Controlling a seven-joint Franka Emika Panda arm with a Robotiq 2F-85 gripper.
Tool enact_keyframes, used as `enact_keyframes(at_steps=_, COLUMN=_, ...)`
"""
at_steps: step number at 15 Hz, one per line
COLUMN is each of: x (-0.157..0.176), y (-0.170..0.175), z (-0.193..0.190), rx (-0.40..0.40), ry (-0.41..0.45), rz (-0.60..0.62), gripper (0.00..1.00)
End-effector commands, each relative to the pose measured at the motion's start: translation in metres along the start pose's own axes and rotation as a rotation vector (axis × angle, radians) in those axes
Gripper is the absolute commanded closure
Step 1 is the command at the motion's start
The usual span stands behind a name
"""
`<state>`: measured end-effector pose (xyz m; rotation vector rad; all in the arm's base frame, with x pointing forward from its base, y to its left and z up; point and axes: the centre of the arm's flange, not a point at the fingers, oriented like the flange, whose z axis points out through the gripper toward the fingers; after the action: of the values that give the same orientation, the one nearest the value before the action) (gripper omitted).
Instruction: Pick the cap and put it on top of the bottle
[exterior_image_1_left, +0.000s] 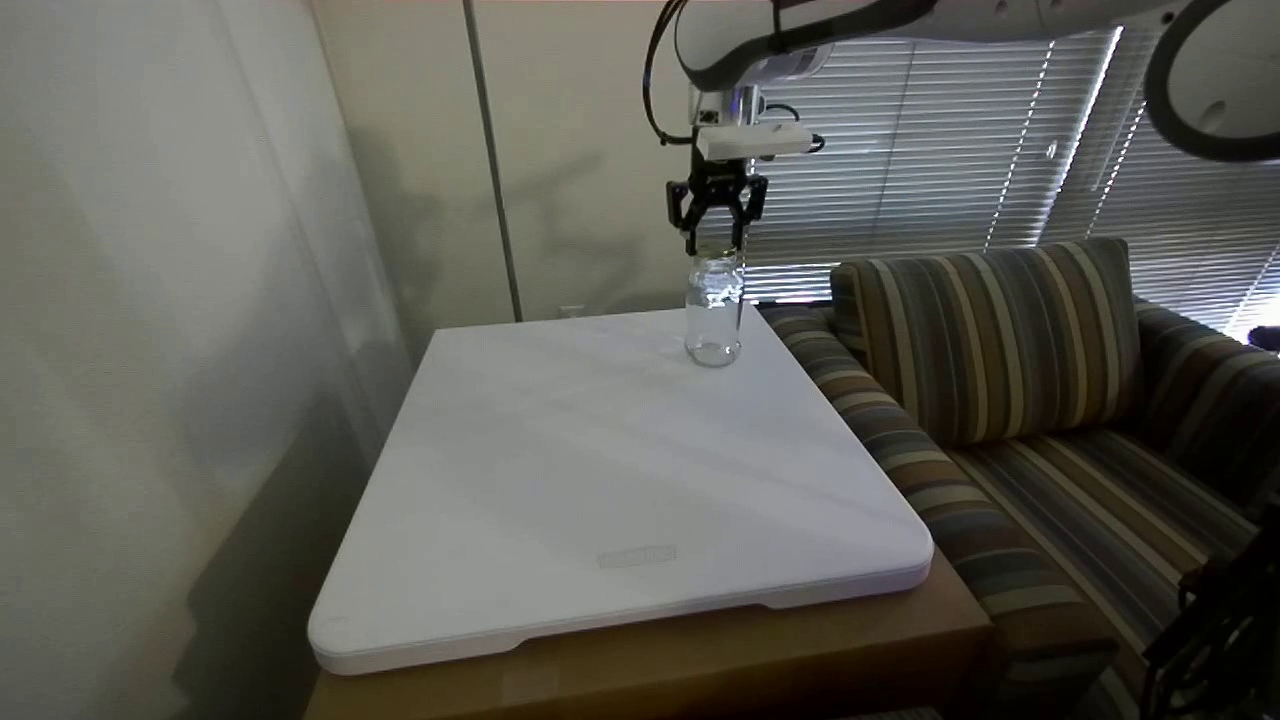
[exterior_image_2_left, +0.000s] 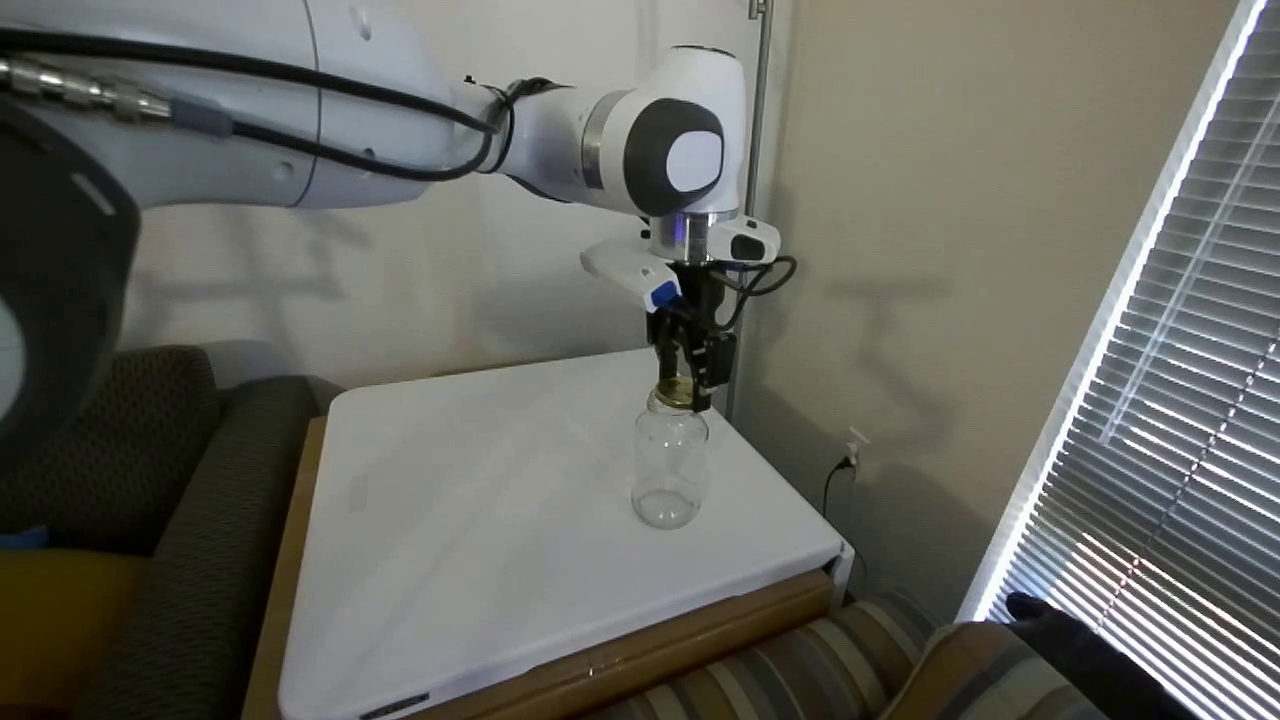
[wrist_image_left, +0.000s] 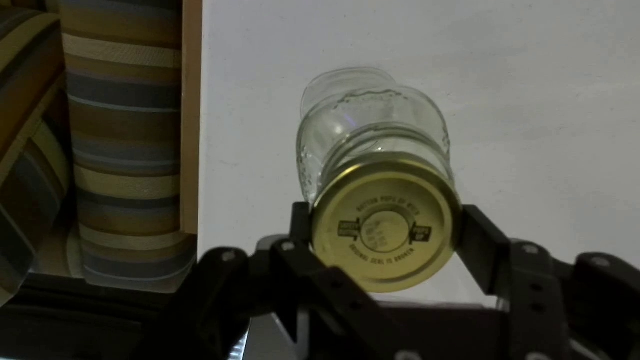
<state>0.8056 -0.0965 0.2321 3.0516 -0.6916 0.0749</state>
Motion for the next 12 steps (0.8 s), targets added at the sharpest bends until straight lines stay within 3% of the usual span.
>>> enact_keyframes(at_steps=1, x=-0.025, y=0.013, z=0.015, rx=-0.005, ry=0.001, rz=0.011, gripper=0.53)
enact_keyframes(at_steps=12, x=-0.044, y=0.006, z=0.007, rx=-0.005, ry=0.012, rz=-0.011, gripper=0.53)
